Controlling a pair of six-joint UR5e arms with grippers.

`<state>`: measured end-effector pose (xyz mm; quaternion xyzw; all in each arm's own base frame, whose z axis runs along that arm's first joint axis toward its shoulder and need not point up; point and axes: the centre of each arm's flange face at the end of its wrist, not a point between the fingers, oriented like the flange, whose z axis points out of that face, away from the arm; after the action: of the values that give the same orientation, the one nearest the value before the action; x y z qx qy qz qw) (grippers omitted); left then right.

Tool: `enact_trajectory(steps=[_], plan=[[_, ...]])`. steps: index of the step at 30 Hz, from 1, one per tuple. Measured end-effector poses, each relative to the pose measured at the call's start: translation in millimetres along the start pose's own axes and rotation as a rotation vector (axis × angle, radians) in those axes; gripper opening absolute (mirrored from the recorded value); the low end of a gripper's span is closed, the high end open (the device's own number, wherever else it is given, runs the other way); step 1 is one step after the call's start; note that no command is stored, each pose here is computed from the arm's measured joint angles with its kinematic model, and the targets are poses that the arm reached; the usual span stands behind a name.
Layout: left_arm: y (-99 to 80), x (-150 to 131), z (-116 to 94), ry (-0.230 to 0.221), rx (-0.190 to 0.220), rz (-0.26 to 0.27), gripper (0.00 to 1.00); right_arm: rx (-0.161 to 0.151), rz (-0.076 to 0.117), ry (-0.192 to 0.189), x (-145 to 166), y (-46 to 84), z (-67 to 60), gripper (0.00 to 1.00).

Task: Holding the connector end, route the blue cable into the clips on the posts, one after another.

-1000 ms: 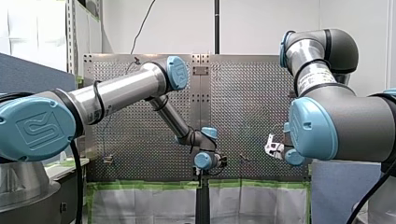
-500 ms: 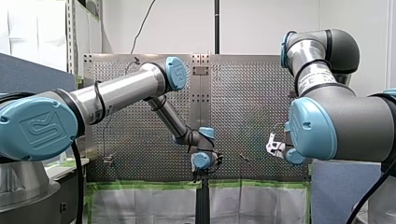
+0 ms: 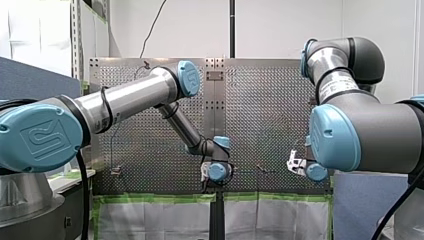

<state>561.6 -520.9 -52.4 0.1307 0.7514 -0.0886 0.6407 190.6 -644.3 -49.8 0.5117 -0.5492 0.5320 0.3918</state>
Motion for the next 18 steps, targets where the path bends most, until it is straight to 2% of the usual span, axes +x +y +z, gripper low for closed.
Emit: enact_trajectory(steps=[4,8,14,18], plan=[[2.4,-0.5,1.1,-0.002,-0.007,0.022,0.01,-0.039,-0.014,-0.002,-6.8,5.6,2.5,0.00],[2.4,-0.6,1.5,-0.005,-0.005,0.019,0.01,-0.061,-0.016,0.008,-5.1,8.3,6.7,0.00],[3.2,-0.7,1.9,-0.006,-0.009,0.014,0.01,-0.071,-0.011,0.022,-0.9,11.4,12.4,0.00],[6.7,-1.1,2.3,-0.007,-0.039,0.018,0.01,-0.072,-0.011,0.026,-0.1,11.9,14.2,0.00]])
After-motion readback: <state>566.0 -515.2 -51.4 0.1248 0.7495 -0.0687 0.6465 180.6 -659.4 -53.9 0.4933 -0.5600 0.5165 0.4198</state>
